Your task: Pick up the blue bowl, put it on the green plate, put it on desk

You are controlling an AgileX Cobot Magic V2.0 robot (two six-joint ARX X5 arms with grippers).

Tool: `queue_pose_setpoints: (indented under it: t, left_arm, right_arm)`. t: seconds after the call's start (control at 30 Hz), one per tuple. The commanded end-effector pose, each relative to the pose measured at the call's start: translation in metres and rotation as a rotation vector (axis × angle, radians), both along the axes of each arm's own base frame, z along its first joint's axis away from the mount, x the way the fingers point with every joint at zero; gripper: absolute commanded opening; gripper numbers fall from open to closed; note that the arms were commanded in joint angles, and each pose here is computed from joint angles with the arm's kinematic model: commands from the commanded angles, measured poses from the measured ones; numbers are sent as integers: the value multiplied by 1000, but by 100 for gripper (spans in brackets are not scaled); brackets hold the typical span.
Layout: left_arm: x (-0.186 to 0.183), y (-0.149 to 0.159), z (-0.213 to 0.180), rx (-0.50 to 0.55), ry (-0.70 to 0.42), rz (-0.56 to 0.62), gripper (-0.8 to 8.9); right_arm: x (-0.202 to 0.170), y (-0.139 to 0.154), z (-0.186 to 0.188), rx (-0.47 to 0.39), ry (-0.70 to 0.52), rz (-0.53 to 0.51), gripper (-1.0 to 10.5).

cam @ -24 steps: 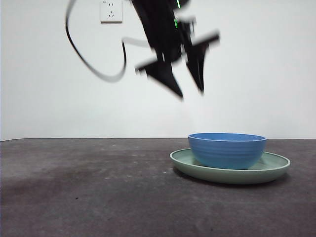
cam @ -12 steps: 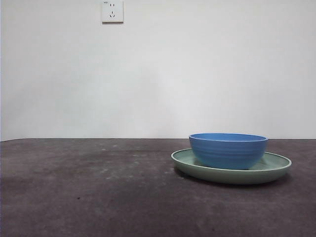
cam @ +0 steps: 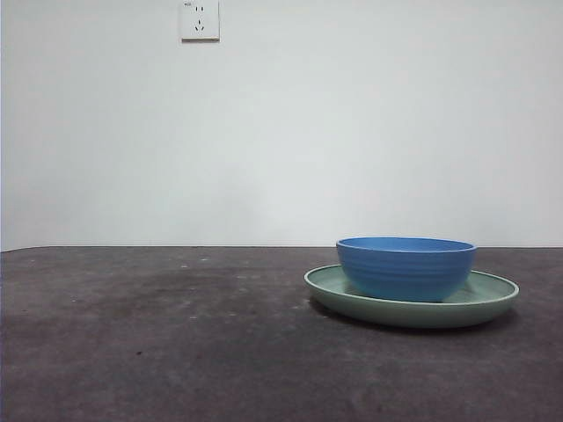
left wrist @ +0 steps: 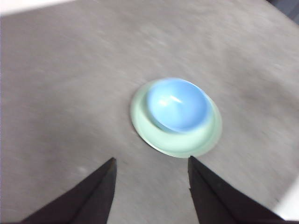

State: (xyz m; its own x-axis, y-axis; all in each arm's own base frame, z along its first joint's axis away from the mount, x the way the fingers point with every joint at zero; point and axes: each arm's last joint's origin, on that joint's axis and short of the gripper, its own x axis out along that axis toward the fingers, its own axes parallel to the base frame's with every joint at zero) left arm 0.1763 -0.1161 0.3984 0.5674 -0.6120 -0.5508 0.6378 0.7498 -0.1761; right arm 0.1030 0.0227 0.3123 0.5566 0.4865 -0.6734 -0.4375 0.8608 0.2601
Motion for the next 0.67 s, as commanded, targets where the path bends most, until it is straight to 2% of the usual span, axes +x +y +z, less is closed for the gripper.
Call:
queue_pose_setpoints:
  t: [0.03,0.27,0.53,0.67]
  left_arm:
    - [-10,2,-19,-30,18,-84,250]
    - [-28,9,-83,-46,169,-200,249]
    - [-27,8,-84,-49,160,-202,249]
    - [-27,8,-84,-49,159,-202,249]
  right_arm:
    - [1,0,5,8,-17,-2,371]
    - [0,0,5,9,-15,-2,371]
    - [1,0,6,25,-4,-27,371]
    - [10,0,5,32,17,-125,371]
